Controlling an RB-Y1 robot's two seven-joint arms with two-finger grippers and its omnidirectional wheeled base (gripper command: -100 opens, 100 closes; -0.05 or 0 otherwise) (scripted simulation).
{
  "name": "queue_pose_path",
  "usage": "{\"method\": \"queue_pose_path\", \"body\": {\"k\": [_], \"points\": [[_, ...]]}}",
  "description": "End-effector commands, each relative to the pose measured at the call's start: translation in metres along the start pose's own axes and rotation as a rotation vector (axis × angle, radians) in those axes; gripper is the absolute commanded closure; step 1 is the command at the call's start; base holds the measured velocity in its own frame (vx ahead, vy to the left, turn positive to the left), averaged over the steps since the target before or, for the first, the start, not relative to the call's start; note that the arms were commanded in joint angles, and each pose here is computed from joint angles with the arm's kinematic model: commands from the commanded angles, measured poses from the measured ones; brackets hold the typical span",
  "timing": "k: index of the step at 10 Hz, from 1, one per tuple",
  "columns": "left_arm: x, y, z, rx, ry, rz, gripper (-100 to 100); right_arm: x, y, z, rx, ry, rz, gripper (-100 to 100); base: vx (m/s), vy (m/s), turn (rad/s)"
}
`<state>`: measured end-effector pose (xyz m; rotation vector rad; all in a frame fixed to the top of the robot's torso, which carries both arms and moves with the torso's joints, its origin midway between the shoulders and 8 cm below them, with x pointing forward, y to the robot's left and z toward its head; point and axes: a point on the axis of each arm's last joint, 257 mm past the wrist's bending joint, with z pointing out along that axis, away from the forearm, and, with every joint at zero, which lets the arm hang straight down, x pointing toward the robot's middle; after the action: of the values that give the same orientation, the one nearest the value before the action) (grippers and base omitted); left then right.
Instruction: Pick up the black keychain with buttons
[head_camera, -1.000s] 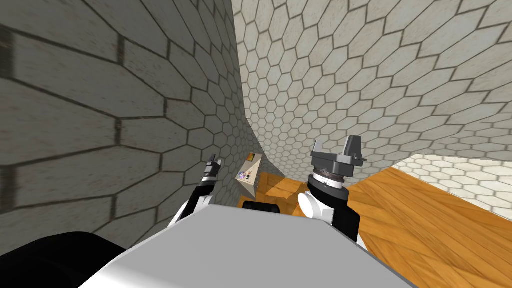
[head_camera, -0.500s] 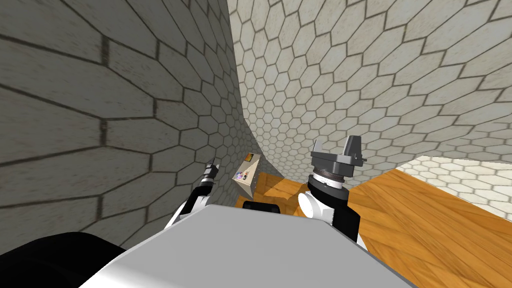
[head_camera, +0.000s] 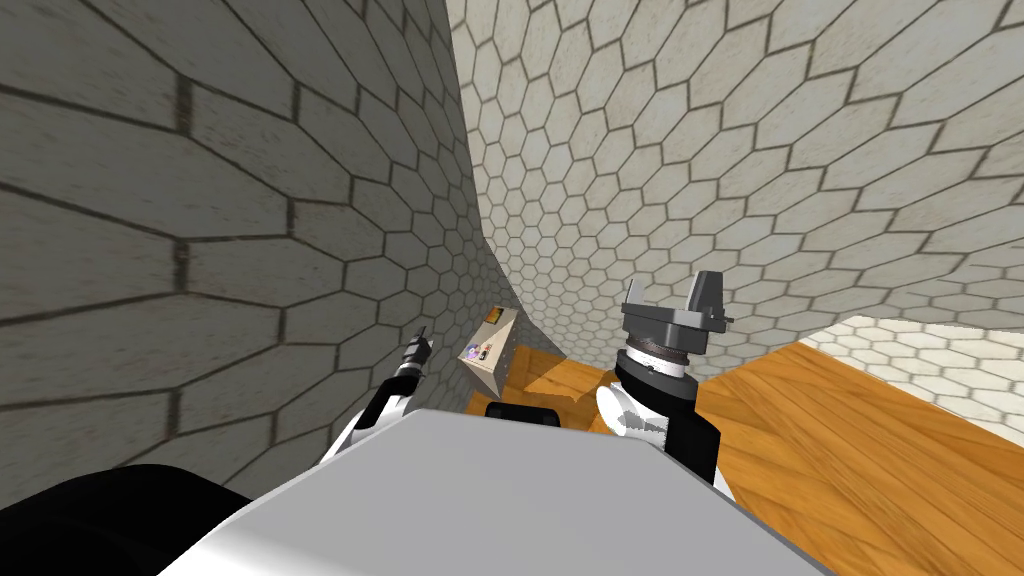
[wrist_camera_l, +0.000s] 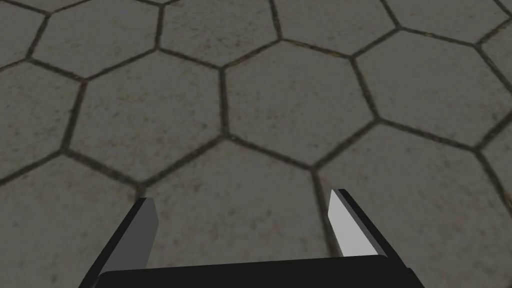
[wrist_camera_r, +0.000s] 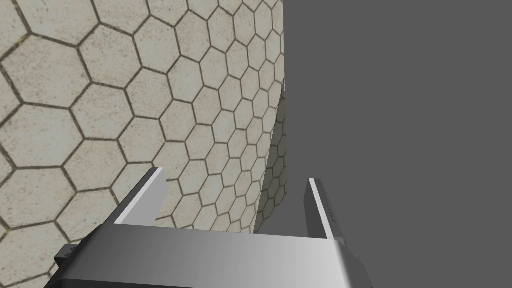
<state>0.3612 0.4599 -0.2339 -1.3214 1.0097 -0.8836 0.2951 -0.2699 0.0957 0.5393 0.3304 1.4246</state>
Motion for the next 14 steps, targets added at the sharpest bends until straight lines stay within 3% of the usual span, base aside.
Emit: {"method": "queue_pose_path", "body": {"k": [1, 2, 7, 10, 11, 14], "points": [[-0.016, 0.025, 0.004, -0.071, -0.03, -0.012, -100, 0.0, 0.0, 0.0, 0.0, 0.0, 0.0, 0, 0.031, -0.103, 0.027], [-0.017, 0.034, 0.003, -0.1, -0.032, -0.013, -100, 0.0, 0.0, 0.0, 0.0, 0.0, 0.0, 0, 0.025, -0.087, 0.031], [-0.058, 0.103, -0.006, -0.31, -0.11, -0.069, -100, 0.0, 0.0, 0.0, 0.0, 0.0, 0.0, 0, 0.038, -0.103, 0.038], [-0.072, 0.141, -0.017, -0.422, -0.142, -0.096, -100, 0.0, 0.0, 0.0, 0.0, 0.0, 0.0, 0, 0.019, -0.069, 0.065], [-0.072, 0.141, -0.017, -0.426, -0.143, -0.097, -100, 0.0, 0.0, 0.0, 0.0, 0.0, 0.0, 0, 0.002, -0.036, -0.015], [-0.09, 0.182, -0.031, -0.553, -0.192, -0.156, -100, 0.0, 0.0, 0.0, 0.0, 0.0, 0.0, 0, 0.033, -0.069, 0.053]]}}
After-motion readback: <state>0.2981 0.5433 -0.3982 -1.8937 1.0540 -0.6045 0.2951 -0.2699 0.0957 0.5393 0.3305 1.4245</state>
